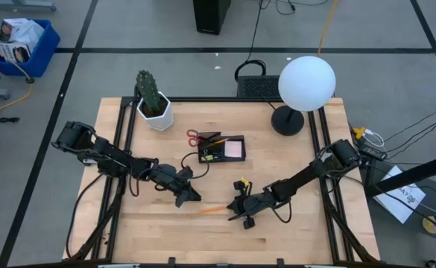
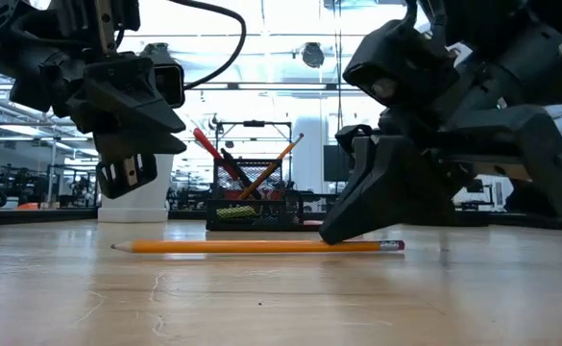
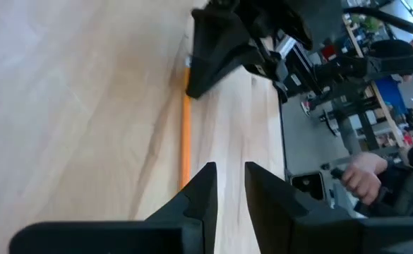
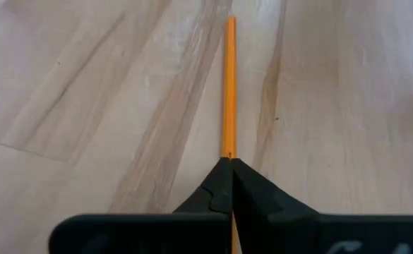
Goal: Pick and place office supplies into organizer
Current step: Put the orange pencil into the top left of the desk organizer
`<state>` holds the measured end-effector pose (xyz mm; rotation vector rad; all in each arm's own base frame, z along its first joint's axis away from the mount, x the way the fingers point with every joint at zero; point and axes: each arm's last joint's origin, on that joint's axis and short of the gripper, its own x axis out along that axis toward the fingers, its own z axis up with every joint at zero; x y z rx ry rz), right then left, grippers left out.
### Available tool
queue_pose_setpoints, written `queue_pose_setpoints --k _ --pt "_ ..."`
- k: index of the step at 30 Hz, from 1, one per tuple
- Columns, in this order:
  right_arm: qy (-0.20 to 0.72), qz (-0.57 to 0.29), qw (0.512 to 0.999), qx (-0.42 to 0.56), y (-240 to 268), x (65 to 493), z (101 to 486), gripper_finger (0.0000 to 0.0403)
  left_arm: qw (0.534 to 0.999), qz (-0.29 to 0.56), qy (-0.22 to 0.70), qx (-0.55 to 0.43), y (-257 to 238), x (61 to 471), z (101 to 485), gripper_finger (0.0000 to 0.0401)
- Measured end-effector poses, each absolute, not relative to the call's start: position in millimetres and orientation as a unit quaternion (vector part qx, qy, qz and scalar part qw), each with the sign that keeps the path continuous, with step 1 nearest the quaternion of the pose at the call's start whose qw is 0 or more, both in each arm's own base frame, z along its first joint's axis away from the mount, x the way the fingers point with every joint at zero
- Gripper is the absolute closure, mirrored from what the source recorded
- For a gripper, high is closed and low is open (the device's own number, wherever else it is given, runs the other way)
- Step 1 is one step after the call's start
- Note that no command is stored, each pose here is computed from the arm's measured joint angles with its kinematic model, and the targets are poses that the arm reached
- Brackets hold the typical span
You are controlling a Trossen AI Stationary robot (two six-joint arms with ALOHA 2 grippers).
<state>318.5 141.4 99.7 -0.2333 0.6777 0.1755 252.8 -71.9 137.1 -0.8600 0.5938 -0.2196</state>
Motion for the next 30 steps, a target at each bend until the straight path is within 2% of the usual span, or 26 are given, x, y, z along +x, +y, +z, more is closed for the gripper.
queue_pose_setpoints --k 5,8,17,21,27,30 --pt "0.338 0.094 0.930 -0.108 143 318 100 0.0402 0.862 -0.106 0.280 -0.410 -72 253 138 0.0319" --pt "0.338 0.093 0.932 -0.094 145 317 100 0.0389 0.863 -0.106 0.283 -0.404 -72 253 137 0.0323" --pt "0.318 0.105 0.940 -0.068 164 310 107 0.0304 0.865 -0.106 0.282 -0.402 -72 253 137 0.0324" --pt "0.304 0.065 0.947 -0.082 176 298 105 0.0277 0.865 -0.105 0.281 -0.401 -72 253 137 0.0324" --pt "0.278 -0.003 0.958 -0.074 188 268 93 0.0273 0.869 -0.106 0.278 -0.396 -72 253 137 0.0324" --pt "0.243 -0.010 0.969 -0.044 190 261 90 0.0277 0.871 -0.107 0.273 -0.395 -72 253 138 0.0324"
